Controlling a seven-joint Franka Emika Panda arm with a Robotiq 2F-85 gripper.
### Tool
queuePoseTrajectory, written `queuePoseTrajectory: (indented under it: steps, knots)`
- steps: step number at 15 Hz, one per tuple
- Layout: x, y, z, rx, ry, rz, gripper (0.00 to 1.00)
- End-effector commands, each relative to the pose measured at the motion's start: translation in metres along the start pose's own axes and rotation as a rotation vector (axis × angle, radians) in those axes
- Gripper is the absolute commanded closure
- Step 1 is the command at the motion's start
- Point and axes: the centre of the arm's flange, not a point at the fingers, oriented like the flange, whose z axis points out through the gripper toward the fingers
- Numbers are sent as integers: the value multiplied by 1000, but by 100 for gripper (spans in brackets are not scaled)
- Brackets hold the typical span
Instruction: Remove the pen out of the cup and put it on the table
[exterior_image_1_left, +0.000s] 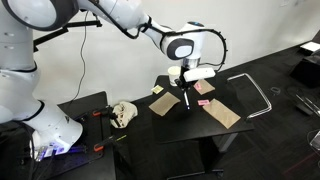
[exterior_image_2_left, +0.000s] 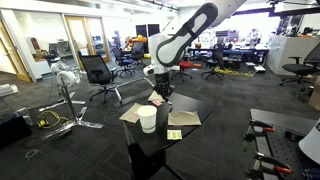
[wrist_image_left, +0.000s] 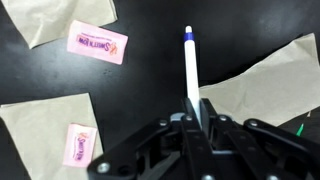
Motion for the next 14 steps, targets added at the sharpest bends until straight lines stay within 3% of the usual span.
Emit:
queuePoseTrajectory:
  steps: [1,2,3,5,11,14]
  knots:
    - [3,15,0,-49,-14,30,97]
    - [4,16,1,-56,-21,40,63]
    - [4,17,1,-62,-21,41,62]
    - [4,17,-1,-72,-22,48,49]
    - [7,13,-35,-128,-33,100,3]
    - [8,8,-71,-170,-27,149,0]
